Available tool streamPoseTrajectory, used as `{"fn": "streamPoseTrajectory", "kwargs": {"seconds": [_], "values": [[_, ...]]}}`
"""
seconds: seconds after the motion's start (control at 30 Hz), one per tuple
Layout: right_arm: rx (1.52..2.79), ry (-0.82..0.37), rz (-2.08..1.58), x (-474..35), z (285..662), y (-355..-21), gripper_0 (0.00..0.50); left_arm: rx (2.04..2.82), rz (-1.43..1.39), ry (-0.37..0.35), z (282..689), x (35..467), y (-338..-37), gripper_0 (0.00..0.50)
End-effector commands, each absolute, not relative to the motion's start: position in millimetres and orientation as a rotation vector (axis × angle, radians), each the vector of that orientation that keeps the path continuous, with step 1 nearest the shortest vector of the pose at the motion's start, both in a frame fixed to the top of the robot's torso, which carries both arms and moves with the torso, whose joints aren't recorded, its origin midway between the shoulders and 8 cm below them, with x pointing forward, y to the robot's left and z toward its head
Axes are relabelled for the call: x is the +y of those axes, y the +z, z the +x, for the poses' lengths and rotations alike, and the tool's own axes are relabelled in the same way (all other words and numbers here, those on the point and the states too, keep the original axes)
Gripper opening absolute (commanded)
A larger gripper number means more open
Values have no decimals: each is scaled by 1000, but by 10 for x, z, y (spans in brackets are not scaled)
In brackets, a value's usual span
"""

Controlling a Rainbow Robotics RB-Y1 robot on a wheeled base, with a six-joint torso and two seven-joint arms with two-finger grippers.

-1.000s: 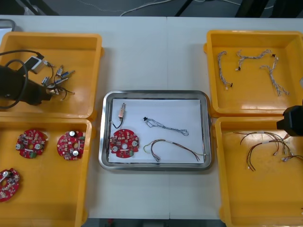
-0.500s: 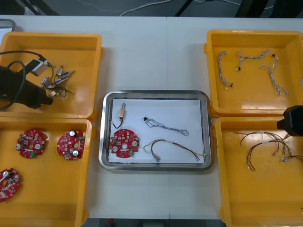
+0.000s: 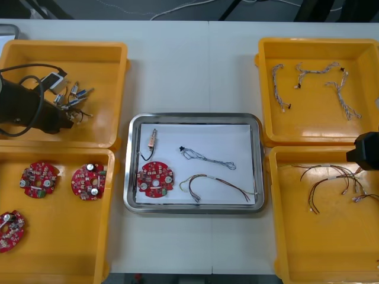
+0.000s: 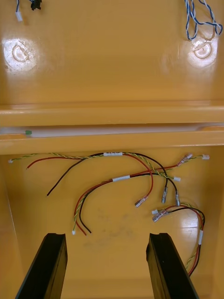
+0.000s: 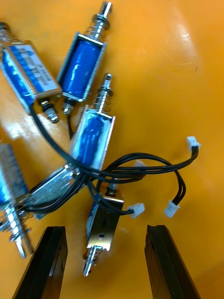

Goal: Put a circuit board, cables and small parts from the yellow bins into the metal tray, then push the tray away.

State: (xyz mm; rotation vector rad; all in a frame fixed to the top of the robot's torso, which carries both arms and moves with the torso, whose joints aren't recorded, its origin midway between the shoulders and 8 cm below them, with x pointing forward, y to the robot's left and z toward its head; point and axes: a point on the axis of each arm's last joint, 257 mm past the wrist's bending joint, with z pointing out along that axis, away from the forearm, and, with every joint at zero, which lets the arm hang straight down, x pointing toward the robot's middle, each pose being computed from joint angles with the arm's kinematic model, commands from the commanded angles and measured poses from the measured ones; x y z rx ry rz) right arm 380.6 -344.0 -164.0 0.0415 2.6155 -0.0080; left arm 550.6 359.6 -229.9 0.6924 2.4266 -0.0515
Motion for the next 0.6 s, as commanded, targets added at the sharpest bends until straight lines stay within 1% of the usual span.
{"fn": "streamPoseTrajectory", "kwargs": {"seconds": [0.03,0.1,0.17,0.27,0.33,0.4,0.47,0.5,0.53,0.57,0.6], "values": [[2583,-54,77,-3582,3776,-1492,500,2350,763,-12,5663,3439,-2048,476],[2583,-54,77,-3582,3776,-1492,500,2351,765,-14,5663,3421,-2060,444],[2583,-54,77,-3582,3776,-1492,500,2354,764,-19,5662,3394,-2078,365],[2583,-54,77,-3582,3776,-1492,500,2357,761,-18,5662,3376,-2105,303],[2583,-54,77,-3582,3776,-1492,500,2358,763,-14,5667,3371,-2107,284],[2583,-54,77,-3582,3776,-1492,500,2354,765,-6,5683,3360,-2115,245],[2583,-54,77,-3582,3776,-1492,500,2353,764,5,5697,3357,-2133,129],[2583,-54,77,-3582,3776,-1492,500,2353,765,8,5699,3358,-2135,100],[2583,-54,77,-3582,3776,-1492,500,2352,763,9,5706,3355,-2129,20],[2583,-54,77,-3582,3776,-1492,500,2355,761,10,5701,3362,-2137,0],[2583,-54,77,-3582,3776,-1492,500,2354,763,11,5705,3356,-2133,0]]}}
